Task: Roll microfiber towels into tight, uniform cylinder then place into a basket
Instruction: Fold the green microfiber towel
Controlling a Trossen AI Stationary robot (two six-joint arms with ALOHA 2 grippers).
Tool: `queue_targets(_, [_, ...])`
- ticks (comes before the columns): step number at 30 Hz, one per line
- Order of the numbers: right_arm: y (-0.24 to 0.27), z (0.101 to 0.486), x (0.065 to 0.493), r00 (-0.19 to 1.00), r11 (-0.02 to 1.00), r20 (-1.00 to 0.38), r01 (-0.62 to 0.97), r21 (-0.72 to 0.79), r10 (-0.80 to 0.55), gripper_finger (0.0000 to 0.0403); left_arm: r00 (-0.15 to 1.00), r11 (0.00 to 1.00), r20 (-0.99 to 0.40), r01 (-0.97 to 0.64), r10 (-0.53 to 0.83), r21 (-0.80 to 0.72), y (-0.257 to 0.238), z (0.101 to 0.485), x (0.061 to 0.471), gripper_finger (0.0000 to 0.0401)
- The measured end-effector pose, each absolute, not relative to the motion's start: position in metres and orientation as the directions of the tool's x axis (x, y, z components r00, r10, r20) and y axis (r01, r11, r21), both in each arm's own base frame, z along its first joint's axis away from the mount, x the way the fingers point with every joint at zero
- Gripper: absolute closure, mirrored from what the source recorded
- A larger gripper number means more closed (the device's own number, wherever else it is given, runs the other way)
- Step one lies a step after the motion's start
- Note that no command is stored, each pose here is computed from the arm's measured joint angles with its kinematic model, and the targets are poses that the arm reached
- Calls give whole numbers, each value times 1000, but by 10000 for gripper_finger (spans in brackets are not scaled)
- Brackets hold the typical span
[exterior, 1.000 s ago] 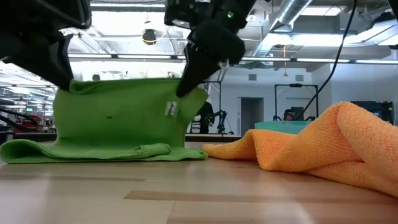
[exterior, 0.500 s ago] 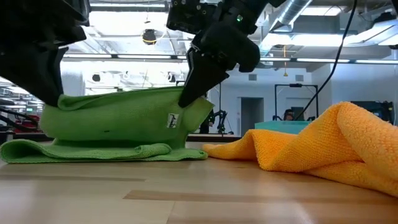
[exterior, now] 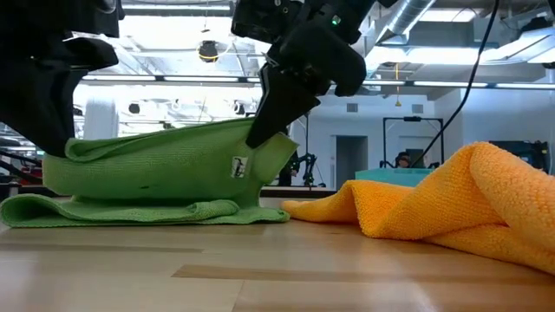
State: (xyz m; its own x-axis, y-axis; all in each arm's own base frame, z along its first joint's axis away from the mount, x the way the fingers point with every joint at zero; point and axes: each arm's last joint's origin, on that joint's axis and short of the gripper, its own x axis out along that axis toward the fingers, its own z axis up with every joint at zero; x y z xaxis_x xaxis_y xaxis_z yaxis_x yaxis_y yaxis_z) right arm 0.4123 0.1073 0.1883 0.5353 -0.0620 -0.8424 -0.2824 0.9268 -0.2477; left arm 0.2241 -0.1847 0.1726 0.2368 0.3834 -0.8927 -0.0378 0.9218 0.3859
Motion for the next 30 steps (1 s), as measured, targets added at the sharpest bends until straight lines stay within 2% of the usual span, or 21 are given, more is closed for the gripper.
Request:
queue_targets(8, [119, 157, 417, 480, 922, -872, -285, -262, -99, 392, 235, 925, -897, -28, 375, 379, -188, 174, 223, 401])
queue_targets(14, [124, 154, 417, 472, 919, -876, -297, -261, -96, 398, 222, 953, -927, -30, 301, 302, -191, 174, 226, 401])
queue_targets(22, [133, 155, 415, 479, 920, -874, -305, -245, -74, 390, 227, 957, -931, -6, 285, 291, -193, 173, 227, 400])
queue_targets(26, [138, 154, 412, 470, 915, -880, -320, -245, -72, 384, 224, 953, -929, -4, 295, 302, -193, 173, 226, 389])
queue_targets(30, [139, 153, 411, 466, 913, -881, -322, -249, -75, 359, 212, 957, -935, 0, 283, 290, -193, 172, 225, 366])
